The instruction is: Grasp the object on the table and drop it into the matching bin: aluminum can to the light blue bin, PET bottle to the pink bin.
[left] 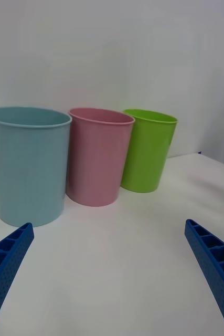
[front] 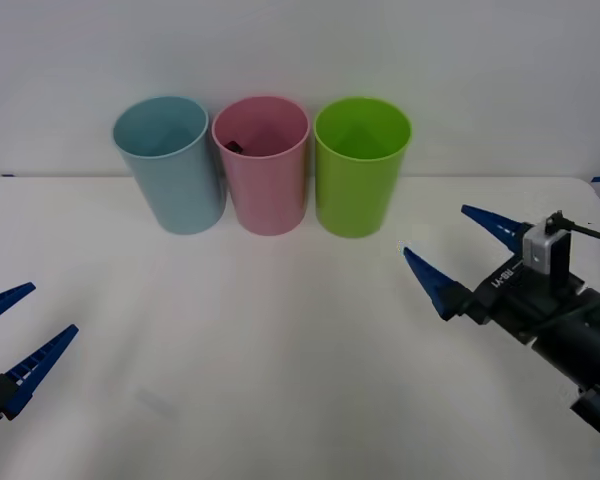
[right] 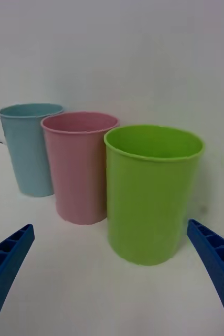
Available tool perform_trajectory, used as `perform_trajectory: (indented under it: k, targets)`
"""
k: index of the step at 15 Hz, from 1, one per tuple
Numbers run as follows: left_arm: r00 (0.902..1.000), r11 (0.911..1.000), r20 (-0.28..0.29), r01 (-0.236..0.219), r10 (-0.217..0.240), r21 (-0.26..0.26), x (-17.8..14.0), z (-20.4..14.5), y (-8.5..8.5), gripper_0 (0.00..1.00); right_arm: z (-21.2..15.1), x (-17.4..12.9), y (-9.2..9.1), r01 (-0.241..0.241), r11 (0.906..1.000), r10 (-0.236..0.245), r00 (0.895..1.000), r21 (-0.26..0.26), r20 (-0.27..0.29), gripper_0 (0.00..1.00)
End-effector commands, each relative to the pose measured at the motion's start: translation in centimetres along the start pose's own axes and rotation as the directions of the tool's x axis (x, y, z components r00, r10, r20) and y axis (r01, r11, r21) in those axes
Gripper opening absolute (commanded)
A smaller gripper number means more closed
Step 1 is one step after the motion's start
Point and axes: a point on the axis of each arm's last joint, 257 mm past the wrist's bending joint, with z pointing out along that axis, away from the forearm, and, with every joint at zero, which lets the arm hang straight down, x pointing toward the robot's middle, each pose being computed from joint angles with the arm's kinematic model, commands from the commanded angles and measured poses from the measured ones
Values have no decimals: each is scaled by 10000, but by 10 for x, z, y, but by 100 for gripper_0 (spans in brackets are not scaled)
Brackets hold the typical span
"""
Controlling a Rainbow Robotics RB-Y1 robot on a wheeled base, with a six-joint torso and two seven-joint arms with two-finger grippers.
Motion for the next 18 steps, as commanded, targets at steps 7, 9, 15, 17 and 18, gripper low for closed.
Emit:
perform_trajectory:
  k: [7,9,15,17,18]
  targets:
    - [10000,10000,0,0,0,0,0,0,0,100,-97,60,-12,623,9963,-687,9912,-593,-1129,100]
    - [10000,10000,0,0,0,0,0,0,0,100,-112,74,-16,682,9944,-776,9897,-808,-1201,100]
    - [10000,10000,0,0,0,0,0,0,0,100,-149,100,-14,15,9930,-181,9901,-1180,-1395,100]
    - [10000,10000,0,0,0,0,0,0,0,100,-155,105,-10,-118,9923,-62,9895,-1232,-1446,100]
    - [10000,10000,0,0,0,0,0,0,0,100,-158,106,-8,-181,9921,-5,9890,-1244,-1478,100]
